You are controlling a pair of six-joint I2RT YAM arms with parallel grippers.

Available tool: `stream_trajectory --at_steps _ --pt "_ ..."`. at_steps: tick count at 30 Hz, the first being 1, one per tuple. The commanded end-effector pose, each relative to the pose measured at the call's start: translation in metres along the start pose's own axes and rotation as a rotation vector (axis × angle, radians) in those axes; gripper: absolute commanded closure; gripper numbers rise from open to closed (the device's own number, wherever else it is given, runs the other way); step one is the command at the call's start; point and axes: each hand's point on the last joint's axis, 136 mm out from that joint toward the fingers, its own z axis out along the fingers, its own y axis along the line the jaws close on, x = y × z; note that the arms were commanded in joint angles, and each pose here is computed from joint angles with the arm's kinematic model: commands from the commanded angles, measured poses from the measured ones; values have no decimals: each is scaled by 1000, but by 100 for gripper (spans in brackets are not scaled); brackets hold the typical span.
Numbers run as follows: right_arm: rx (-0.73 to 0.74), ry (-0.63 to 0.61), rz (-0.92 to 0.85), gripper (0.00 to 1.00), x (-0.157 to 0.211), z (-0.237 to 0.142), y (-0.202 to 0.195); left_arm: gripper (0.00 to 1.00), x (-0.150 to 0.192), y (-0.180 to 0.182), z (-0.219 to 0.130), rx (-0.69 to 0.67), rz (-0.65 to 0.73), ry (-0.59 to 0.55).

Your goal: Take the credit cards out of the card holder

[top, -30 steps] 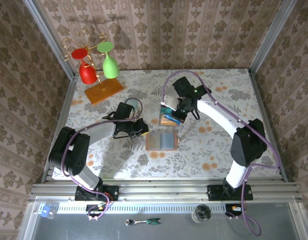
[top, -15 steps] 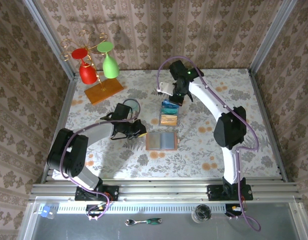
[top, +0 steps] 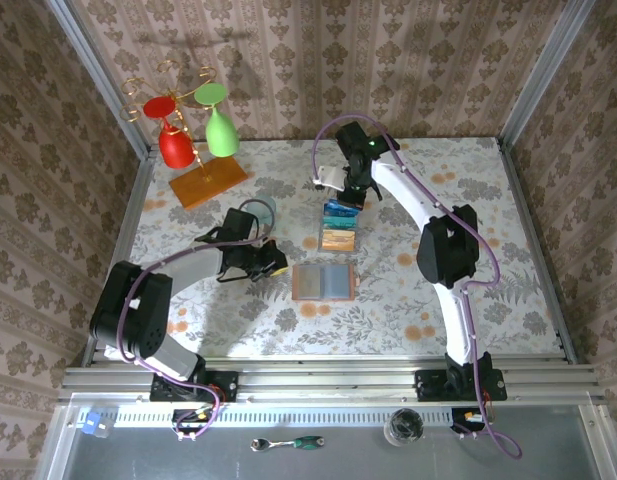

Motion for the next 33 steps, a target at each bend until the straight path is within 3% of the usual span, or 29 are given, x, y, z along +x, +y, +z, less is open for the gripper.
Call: stream_trajectory --at_steps 1,2,7,20,33 --pt "-3 4 -14 100 1 3 -4 92 3 4 -3 -8 6 -3" --pt "-3 -1 -14 100 -1 3 -4 91 3 4 -3 -6 5 -3" --pt "29 -11 2 81 -4 -1 -10 91 4 4 -2 -4 10 0" --pt "123 -149 135 78 -15 -28 -7 91 3 3 2 14 15 2" --pt "49 -351 552 77 -23 -38 36 92 12 -1 20 19 31 34"
